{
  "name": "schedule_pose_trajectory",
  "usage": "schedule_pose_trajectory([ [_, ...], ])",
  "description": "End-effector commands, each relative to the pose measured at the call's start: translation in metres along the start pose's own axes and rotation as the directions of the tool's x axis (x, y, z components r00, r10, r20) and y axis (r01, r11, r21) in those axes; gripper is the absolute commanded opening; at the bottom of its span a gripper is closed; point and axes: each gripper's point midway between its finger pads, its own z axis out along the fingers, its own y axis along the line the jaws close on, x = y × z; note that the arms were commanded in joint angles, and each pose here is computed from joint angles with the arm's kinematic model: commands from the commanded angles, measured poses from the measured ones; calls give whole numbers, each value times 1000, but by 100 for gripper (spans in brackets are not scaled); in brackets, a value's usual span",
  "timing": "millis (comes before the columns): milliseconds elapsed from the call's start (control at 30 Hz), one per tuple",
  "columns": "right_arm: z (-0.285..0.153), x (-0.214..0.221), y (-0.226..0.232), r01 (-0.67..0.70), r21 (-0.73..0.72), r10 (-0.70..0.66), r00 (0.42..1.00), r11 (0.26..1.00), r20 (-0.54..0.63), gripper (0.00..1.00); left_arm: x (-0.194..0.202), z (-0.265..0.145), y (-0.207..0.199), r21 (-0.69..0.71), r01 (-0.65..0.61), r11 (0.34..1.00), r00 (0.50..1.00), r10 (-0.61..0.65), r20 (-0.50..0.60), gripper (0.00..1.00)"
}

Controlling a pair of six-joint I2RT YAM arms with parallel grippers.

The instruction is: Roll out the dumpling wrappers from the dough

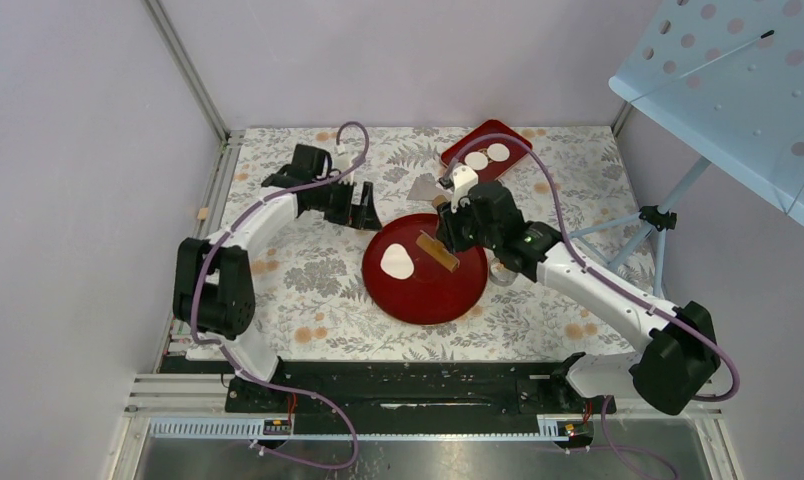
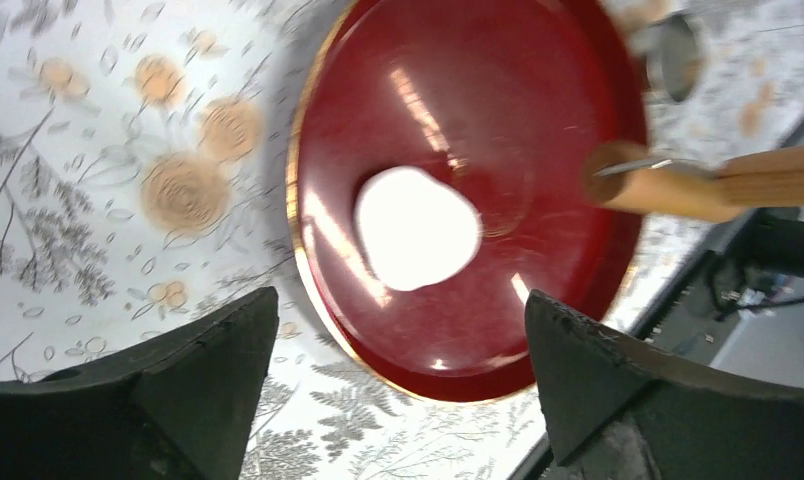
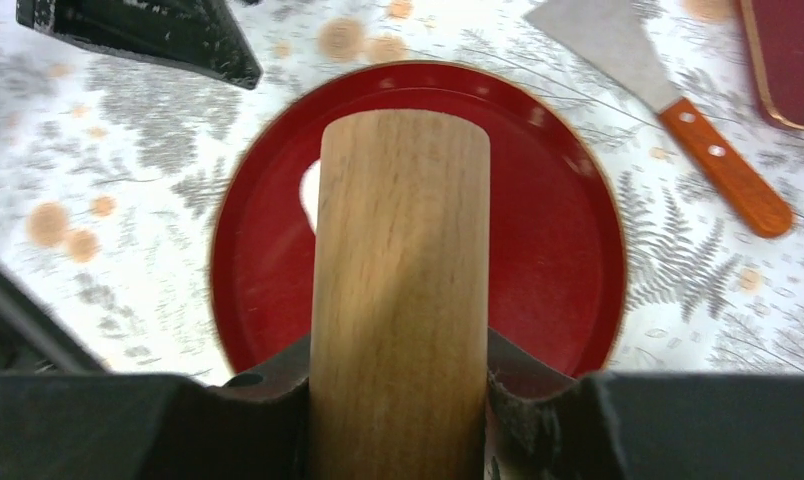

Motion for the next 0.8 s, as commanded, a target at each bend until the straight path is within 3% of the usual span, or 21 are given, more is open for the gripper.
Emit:
schedule_pose_trajectory([
  [0,-40,-57,41,-35,-262,61,994,964,92,0,-35,-46,-66,210,-210,955,975,189,116,95],
  [267,-71,-79,72,-82,-494,148,984,866,96,0,-47,-104,-153,530,-344,775,938,259,230,93],
  [433,-76,-80,76,-117,-557,195,977,822,81,0,-28,-107,-179,630,-329,703,943,275,185,83],
  [600,-81,-84,80,-159,-619,239,970,769,48,0,-4,-93,-189,654,-350,670,924,362,124,81],
  [767,-75,-79,76,-186,-619,259,966,763,29,0,13,-87,-197,707,-317,632,916,399,55,61],
])
